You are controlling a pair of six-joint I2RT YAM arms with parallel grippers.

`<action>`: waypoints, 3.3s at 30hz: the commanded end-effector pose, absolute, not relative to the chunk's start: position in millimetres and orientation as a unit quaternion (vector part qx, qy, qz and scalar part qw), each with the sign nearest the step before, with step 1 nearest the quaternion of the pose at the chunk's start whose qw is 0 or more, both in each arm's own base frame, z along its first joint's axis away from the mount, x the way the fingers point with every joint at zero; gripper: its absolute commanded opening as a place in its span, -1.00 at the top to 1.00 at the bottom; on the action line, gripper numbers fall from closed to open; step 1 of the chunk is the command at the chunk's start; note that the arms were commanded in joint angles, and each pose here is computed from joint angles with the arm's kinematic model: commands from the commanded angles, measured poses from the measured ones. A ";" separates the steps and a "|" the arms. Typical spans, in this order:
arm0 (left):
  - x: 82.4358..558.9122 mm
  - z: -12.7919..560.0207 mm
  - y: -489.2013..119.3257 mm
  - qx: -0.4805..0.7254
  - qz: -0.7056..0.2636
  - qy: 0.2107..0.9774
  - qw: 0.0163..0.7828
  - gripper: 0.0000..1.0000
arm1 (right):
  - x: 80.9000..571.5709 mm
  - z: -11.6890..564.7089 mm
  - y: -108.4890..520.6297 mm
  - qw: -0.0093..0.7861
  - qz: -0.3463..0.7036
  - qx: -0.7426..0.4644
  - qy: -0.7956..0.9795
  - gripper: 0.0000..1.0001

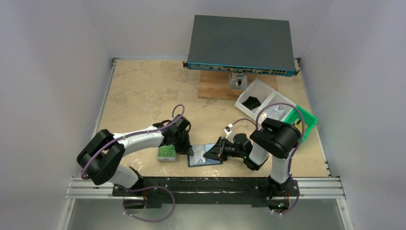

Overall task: Take the credit cards out of the card holder
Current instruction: Remove the credit card from the card holder.

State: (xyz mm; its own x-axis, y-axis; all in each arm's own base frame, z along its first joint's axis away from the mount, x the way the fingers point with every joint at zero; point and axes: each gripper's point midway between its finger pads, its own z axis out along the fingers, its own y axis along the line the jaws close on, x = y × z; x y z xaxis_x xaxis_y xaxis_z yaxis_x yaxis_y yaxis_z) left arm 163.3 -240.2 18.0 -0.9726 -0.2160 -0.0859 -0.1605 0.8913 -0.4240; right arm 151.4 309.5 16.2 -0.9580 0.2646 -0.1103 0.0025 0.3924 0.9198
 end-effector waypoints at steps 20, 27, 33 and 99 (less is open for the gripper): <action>136.6 -26.7 -185.5 -0.084 -0.077 0.993 0.036 1.00 | 144.6 -1.7 286.3 0.131 0.499 0.105 0.850 1.00; 136.8 -27.2 -183.4 -0.084 -0.072 0.993 0.037 1.00 | 144.9 -6.5 279.0 0.139 0.473 0.105 0.863 1.00; 137.3 -26.6 -181.0 -0.084 -0.066 0.994 0.039 1.00 | 145.8 -5.9 276.5 0.144 0.466 0.106 0.867 1.00; 135.0 -28.5 -179.7 -0.084 -0.056 0.994 0.030 1.00 | 154.0 -1.3 248.6 0.193 0.392 0.109 0.893 1.00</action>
State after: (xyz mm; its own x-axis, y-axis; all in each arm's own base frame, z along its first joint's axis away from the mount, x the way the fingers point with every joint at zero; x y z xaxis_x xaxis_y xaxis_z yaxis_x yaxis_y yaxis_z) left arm 165.2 -244.1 13.7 -0.9756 -0.2064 -0.0746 -0.1593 0.8998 -0.4063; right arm 153.6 266.3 20.5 -0.9074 0.3540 -0.2265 0.0156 0.5670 0.8236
